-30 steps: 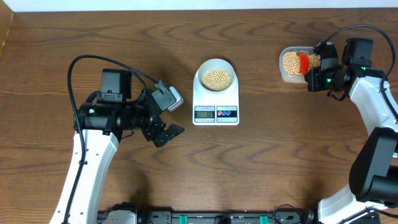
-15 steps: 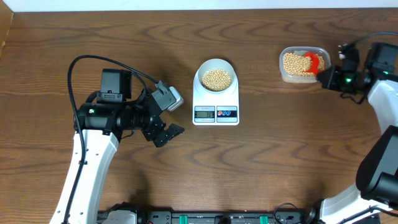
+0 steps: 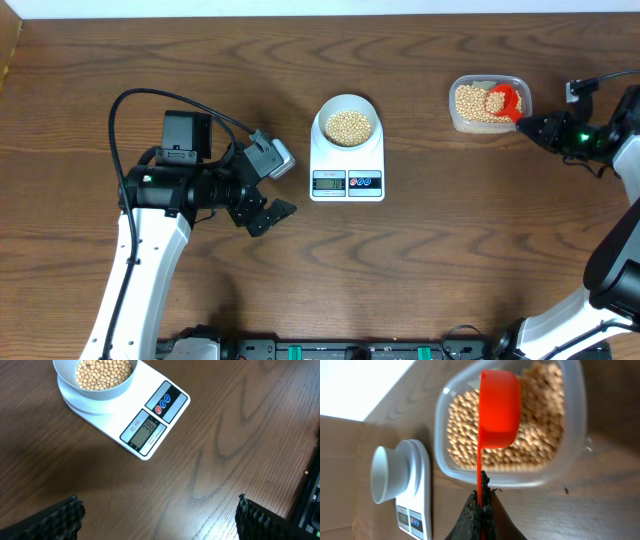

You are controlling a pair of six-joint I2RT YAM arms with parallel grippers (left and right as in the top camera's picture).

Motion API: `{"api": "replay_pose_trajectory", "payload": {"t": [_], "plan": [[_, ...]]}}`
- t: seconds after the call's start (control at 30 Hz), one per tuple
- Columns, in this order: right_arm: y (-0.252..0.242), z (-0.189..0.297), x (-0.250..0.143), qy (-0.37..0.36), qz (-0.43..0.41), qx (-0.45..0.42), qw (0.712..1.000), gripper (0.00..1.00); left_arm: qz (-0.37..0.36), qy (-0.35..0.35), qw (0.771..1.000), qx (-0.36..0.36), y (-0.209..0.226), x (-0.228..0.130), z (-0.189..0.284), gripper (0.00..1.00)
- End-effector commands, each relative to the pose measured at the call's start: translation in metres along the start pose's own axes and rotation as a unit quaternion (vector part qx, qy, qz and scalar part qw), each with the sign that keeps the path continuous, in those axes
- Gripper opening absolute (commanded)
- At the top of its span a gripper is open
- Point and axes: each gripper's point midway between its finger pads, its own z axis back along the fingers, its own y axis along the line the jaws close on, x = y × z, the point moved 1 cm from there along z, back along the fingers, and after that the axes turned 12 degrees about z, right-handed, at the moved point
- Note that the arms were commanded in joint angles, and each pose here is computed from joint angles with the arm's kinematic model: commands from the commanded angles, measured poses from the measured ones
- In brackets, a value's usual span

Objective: Scoop item into bowl and weigh 50g on scale
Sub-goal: 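Dip the red scoop into the soybean tub with the right gripper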

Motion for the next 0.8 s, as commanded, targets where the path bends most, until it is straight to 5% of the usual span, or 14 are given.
{"api": "replay_pose_trajectory", "payload": {"t": [0.0,0.77], "plan": [[0.011,0.001,0.005,-0.016,-0.003,0.047,0.999,0.01,-0.015,-0.012,1.0,0.006,-0.001,0.008,0.008,0.99],[0.055,0.001,0.014,-0.032,-0.008,0.166,0.986,0.01,-0.015,-0.012,1.0,0.005,-0.001,0.008,0.008,0.98]]}}
